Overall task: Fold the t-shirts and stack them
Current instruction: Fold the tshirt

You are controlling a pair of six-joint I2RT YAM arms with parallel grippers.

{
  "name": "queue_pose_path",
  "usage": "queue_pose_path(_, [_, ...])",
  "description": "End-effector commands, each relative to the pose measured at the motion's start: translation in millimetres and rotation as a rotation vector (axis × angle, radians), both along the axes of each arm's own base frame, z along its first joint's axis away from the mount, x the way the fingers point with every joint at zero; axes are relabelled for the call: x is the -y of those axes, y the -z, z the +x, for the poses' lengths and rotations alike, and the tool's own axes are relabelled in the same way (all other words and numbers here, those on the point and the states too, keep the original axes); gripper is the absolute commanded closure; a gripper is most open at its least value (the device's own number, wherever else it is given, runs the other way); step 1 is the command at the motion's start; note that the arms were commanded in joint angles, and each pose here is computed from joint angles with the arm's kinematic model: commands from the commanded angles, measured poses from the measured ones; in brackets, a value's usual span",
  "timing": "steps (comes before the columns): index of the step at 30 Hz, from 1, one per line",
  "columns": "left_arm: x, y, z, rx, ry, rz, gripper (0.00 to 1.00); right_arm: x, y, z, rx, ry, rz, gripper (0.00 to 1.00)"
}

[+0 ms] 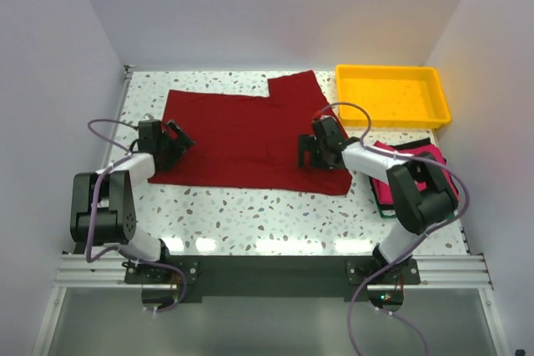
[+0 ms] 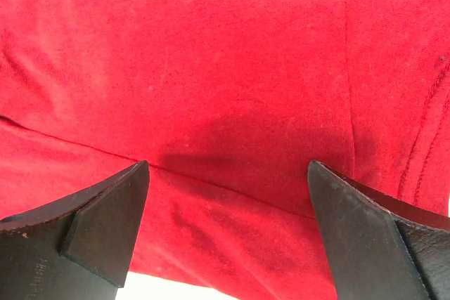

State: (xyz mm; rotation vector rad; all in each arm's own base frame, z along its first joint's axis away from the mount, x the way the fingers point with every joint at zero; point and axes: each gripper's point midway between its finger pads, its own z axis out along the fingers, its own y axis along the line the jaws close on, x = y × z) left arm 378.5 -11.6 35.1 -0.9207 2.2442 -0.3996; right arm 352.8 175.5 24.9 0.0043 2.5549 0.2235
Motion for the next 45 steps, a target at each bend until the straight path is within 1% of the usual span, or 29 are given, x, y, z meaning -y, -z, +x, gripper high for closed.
queue_pose_path(1, [-1,59,-93,-0.312,-0.030,0.036,0.00,35,26,-68,-0.172,0.069,-0.087,0.01])
queue_pose_path(3, [2,64,-114,-0.366,-0.025,0.038,0.00,39,27,-84,-0.194,0.072,-0.096,0.02])
queue_pose_path(4, [-4,62,-120,-0.365,-0.047,0.067,0.00,35,22,-92,-0.185,0.057,-0.093,0.01])
queue_pose_path(5, [-3,68,-138,-0.404,-0.057,0.063,0.00,38,29,-106,-0.207,0.058,-0.105,0.01])
queue_pose_path(7, [-2,68,-154,-0.414,-0.069,0.060,0.00,44,31,-124,-0.228,0.064,-0.135,0.01])
queue_pose_path(9, [-3,68,-168,-0.427,-0.096,0.059,0.00,46,31,-133,-0.233,0.078,-0.134,0.01])
queue_pose_path(10, [-8,64,-172,-0.409,-0.120,0.083,0.00,46,29,-140,-0.232,0.070,-0.125,0.01])
queue_pose_path(11, [-10,63,-180,-0.427,-0.141,0.090,0.00,46,29,-144,-0.234,0.082,-0.122,0.01])
queue_pose_path(14, [-15,54,-187,-0.409,-0.152,0.117,0.00,47,24,-154,-0.222,0.087,-0.109,0.01])
queue_pose_path(15, [-14,49,-187,-0.384,-0.154,0.111,0.00,47,22,-157,-0.223,0.082,-0.107,0.01])
queue_pose_path(18, [-14,44,-193,-0.379,-0.162,0.107,0.00,47,18,-163,-0.216,0.079,-0.090,0.01])
queue_pose_path(19, [-12,42,-194,-0.358,-0.162,0.103,0.00,48,19,-169,-0.227,0.075,-0.090,0.01])
queue_pose_path(24, [-12,34,-190,-0.328,-0.178,0.100,0.00,45,6,-163,-0.174,0.053,-0.066,0.01])
queue_pose_path(27, [-17,17,-177,-0.294,-0.184,0.123,0.00,40,-14,-149,-0.113,0.033,-0.063,0.01])
queue_pose_path(28, [-18,5,-166,-0.260,-0.189,0.128,0.00,34,-27,-139,-0.079,0.028,-0.046,0.01])
queue_pose_path(30, [-21,-7,-157,-0.236,-0.191,0.142,0.00,30,-43,-127,-0.031,0.009,-0.040,0.01])
queue_pose_path(31, [-25,-22,-144,-0.199,-0.204,0.154,0.00,23,-60,-117,0.006,0.001,-0.023,0.01])
queue_pose_path(33, [-28,-37,-130,-0.159,-0.216,0.163,0.00,19,-75,-105,0.051,-0.014,-0.027,0.01])
queue_pose_path(34, [-29,-50,-115,-0.122,-0.219,0.165,0.00,12,-89,-92,0.085,-0.017,-0.018,0.01])
queue_pose_path(37, [-32,-68,-86,-0.072,-0.208,0.178,0.00,3,-113,-63,0.156,-0.022,-0.036,0.01])
queue_pose_path(38, [-33,-71,-78,-0.066,-0.208,0.182,0.00,1,-117,-55,0.166,-0.021,-0.039,0.01])
queue_pose_path(39, [-36,-64,-71,-0.100,-0.212,0.195,0.00,-1,-125,-43,0.194,-0.010,-0.025,0.01])
queue_pose_path(40, [-41,-76,-55,-0.073,-0.228,0.208,0.00,-4,-137,-29,0.230,-0.004,-0.010,0.01])
queue_pose_path(41, [-43,-78,-46,-0.073,-0.219,0.219,0.00,-5,-130,-17,0.225,-0.002,-0.026,0.01])
queue_pose_path(42, [-46,-79,-28,-0.078,-0.219,0.225,0.00,-5,-145,3,0.270,0.022,0.001,0.01])
queue_pose_path(43, [-48,-80,-20,-0.083,-0.213,0.234,0.00,-4,-145,15,0.277,0.015,-0.010,0.01])
queue_pose_path(44, [-51,-80,-10,-0.086,-0.215,0.243,0.00,-4,-133,27,0.249,0.022,-0.029,0.01])
queue_pose_path(45, [-57,-78,5,-0.100,-0.230,0.263,0.00,-3,-148,47,0.276,0.039,-0.020,0.01])
